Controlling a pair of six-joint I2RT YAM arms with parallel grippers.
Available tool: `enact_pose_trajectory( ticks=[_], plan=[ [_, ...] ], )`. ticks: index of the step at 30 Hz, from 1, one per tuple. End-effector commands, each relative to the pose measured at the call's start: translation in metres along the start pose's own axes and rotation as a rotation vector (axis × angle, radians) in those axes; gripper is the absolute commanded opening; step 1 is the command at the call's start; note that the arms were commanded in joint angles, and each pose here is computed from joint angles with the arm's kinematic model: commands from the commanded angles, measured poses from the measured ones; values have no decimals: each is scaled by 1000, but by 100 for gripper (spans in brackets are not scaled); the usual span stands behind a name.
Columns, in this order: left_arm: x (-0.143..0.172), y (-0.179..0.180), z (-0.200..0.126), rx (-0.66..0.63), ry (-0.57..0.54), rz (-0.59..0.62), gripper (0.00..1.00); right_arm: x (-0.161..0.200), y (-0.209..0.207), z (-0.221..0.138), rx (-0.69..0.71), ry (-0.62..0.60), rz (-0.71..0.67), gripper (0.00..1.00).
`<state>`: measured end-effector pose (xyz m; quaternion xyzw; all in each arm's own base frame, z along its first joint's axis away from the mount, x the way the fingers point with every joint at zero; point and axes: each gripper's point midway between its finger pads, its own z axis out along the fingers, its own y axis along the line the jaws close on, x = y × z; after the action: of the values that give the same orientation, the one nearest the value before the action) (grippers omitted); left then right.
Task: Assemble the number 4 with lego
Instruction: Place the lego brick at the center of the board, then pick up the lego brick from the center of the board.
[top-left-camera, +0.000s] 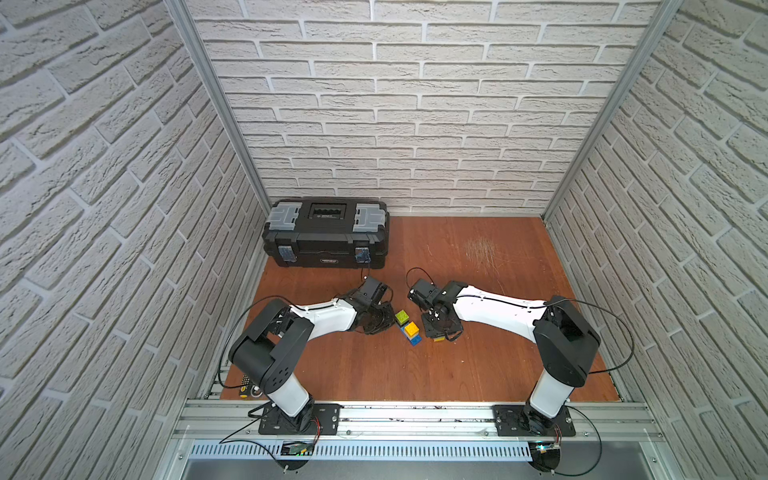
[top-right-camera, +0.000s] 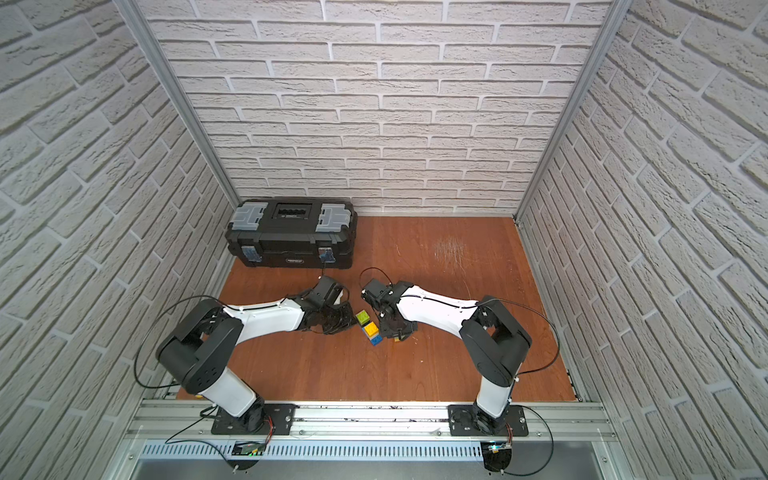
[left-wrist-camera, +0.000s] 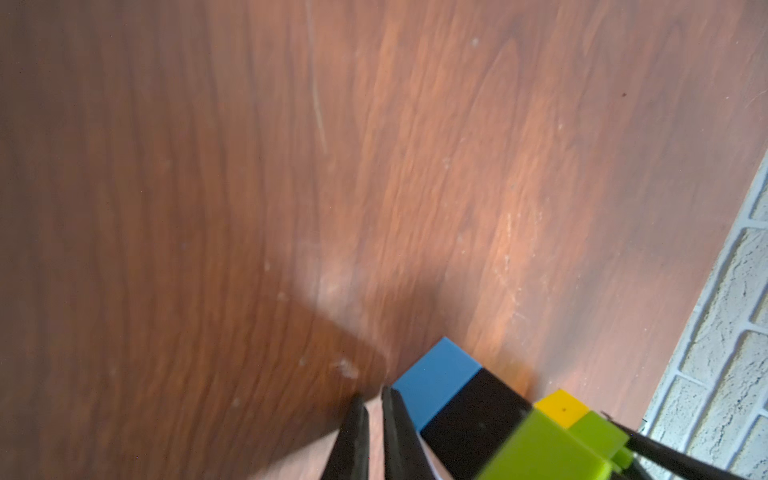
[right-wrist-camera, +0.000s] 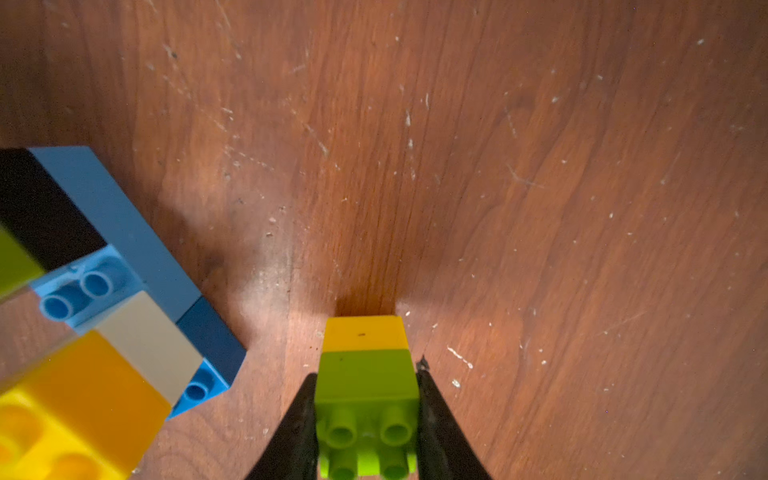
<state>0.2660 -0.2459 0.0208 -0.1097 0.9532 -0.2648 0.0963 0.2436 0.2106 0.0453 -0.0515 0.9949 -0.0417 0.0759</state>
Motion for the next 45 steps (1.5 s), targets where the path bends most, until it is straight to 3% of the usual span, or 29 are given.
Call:
enact_pose_trajectory(
  ticks=[1, 7, 13, 20, 24, 29, 32, 45],
  plan=[
    [-4, 5, 6, -22, 6, 19, 12, 5, 3, 7, -8, 5, 20, 12],
    [1, 5, 14, -7, 33, 11, 12, 8, 2, 11, -1, 14, 25, 17],
    [6, 2, 17, 3, 46, 21, 12, 4, 2, 0, -1, -4, 24, 41],
    [8, -2, 18, 19, 53, 24, 11, -10, -5, -63, 93, -160, -12, 59],
    [1, 14, 2, -50, 10, -5, 10, -8, 27, -77, 30, -164, -73, 63],
    [-15, 45, -45, -123, -108, -71, 11, -9, 77, -75, -81, -139, -145, 65],
    [-14, 56, -63, -126, -124, -88, 12, -13, 95, -69, -114, -119, -161, 65],
    [7, 71, -73, -114, -109, -111, 13, -22, 88, -42, -8, -73, -185, 62]
  ],
)
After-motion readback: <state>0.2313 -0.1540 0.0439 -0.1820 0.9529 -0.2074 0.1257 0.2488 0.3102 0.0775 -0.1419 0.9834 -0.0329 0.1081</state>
